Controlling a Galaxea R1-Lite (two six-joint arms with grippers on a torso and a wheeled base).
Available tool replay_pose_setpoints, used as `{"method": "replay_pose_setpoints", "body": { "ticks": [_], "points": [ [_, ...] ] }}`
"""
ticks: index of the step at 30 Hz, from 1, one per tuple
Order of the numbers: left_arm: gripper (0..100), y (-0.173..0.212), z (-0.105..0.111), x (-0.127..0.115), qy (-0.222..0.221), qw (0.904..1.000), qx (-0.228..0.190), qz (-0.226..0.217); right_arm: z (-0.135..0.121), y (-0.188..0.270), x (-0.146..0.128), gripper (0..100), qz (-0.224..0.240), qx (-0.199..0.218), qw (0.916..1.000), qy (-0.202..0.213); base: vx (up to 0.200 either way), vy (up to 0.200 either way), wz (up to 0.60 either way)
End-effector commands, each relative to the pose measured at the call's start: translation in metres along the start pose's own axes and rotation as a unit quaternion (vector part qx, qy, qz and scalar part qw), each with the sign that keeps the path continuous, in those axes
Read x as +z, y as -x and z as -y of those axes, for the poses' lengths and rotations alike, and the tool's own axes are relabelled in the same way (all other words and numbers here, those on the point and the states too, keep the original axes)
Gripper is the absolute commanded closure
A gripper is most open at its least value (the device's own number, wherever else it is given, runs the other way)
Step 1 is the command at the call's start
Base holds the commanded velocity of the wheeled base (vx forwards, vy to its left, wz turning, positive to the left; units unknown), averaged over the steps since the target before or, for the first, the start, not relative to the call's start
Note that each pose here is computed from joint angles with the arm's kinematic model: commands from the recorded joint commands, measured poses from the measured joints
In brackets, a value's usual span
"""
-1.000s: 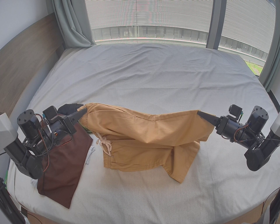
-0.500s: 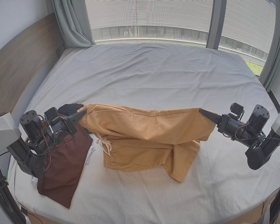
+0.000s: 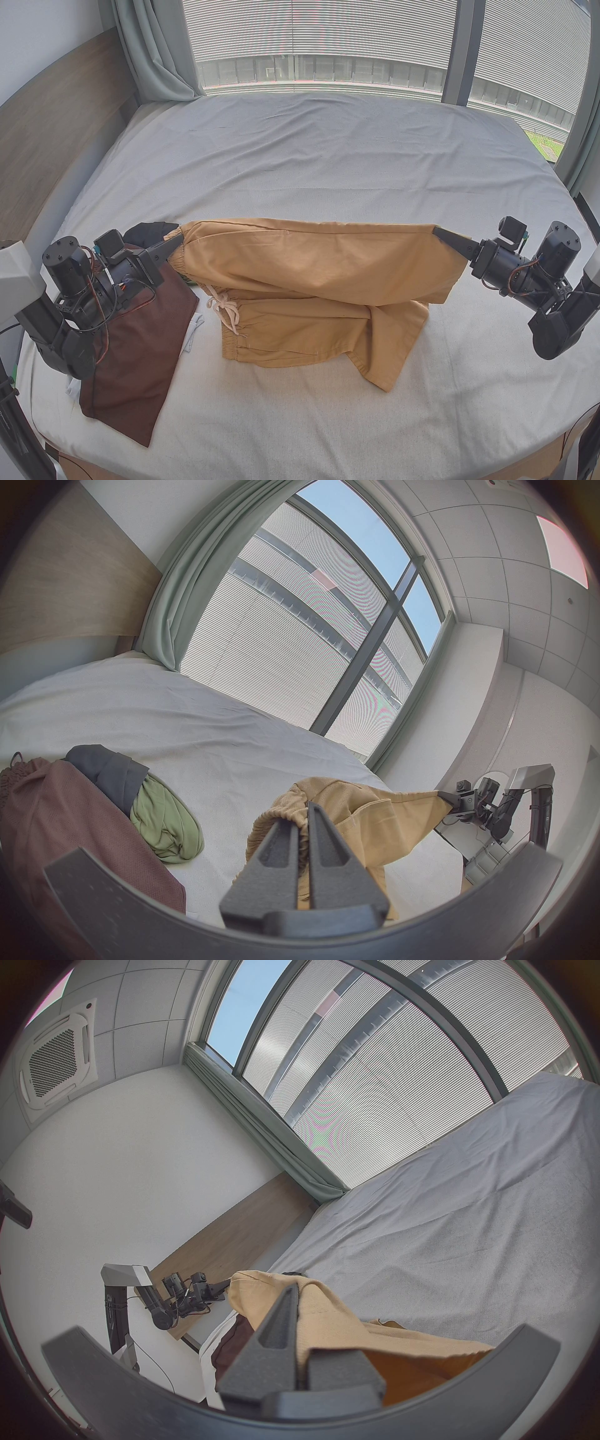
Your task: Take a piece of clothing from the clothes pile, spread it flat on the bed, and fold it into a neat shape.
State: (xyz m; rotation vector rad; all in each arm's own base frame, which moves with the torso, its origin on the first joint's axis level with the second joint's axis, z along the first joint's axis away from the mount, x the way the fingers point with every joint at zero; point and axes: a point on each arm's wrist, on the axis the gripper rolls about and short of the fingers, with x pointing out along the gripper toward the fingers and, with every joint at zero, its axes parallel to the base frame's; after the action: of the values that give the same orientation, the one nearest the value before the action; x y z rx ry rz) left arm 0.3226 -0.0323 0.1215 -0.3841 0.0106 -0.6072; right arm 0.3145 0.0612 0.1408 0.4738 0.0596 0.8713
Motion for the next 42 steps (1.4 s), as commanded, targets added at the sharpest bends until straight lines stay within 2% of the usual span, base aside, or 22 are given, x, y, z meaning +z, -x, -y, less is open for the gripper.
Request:
{"method": "replay_pose_setpoints", "body": {
  "ticks": [1, 42],
  "points": [
    [100, -0.0002, -0.0004, -0.0002, 0.000, 1.0000, 0.000, 0.000, 0.0029, 0.0013, 0.0016, 100, 0.002, -0.004, 1.0000, 0.000, 0.000, 0.000, 0.00],
    [100, -0.0007, -0.0089, -0.0028, -0.010, 0.9999, 0.010, -0.002, 0.0107, 0.0062, 0.0094, 100, 0.014, -0.016, 0.9997, 0.010, 0.000, 0.000, 0.00]
  ]
}}
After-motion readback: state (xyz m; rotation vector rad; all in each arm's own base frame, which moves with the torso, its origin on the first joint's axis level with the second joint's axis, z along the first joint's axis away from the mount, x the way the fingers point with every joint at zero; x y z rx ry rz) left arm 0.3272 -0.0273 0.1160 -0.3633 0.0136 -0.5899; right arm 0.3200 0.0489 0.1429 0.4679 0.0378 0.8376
